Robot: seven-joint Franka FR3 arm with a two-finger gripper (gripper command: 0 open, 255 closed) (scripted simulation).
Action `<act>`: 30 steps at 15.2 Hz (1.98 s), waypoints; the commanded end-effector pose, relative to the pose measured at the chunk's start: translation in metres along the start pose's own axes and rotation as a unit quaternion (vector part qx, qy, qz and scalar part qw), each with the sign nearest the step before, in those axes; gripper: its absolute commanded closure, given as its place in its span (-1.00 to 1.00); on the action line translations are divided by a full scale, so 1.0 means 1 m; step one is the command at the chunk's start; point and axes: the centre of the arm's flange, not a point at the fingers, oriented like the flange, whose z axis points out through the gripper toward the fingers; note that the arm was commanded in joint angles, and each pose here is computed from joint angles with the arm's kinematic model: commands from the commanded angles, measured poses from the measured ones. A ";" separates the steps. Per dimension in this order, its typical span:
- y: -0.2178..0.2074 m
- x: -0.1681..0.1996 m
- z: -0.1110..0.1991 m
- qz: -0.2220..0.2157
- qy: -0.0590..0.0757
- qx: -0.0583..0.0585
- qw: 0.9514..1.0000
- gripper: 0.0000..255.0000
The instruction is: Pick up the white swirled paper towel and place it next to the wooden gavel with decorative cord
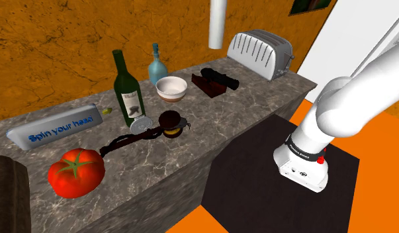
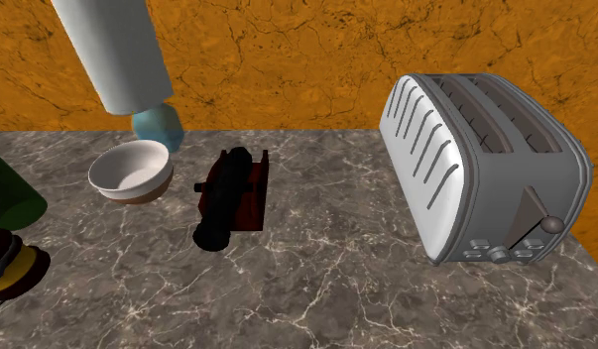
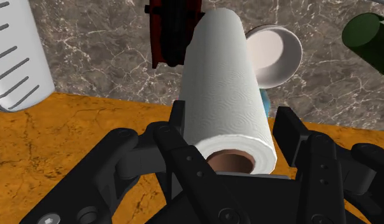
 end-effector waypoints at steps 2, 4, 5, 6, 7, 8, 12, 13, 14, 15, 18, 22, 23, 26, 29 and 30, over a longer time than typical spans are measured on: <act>-0.040 -0.011 -0.001 0.001 0.000 0.000 1.000 1.00; -0.066 -0.018 -0.003 0.001 0.000 0.000 1.000 1.00; -0.079 -0.021 -0.003 0.001 0.000 0.000 1.000 1.00; -0.091 -0.024 -0.004 0.001 0.000 0.000 1.000 1.00; -0.104 -0.027 -0.005 0.001 0.000 0.000 1.000 1.00; -0.117 -0.030 -0.005 0.001 0.000 0.000 1.000 1.00; -0.168 -0.042 -0.008 0.001 0.000 0.000 1.000 1.00; -0.179 -0.045 -0.009 0.001 0.000 0.000 1.000 1.00; -0.179 -0.046 -0.004 0.001 0.000 0.000 1.000 1.00; -0.179 -0.047 0.001 0.001 0.000 0.000 1.000 1.00; -0.179 -0.050 0.017 0.001 0.000 0.000 1.000 1.00; -0.179 -0.054 0.038 0.001 0.000 0.000 1.000 1.00; -0.179 -0.055 0.043 0.001 0.000 0.000 1.000 1.00; -0.179 -0.058 0.058 0.001 0.000 0.000 1.000 1.00; -0.179 -0.062 0.074 0.001 0.000 0.000 1.000 1.00; -0.179 -0.063 0.079 0.001 0.000 0.000 1.000 1.00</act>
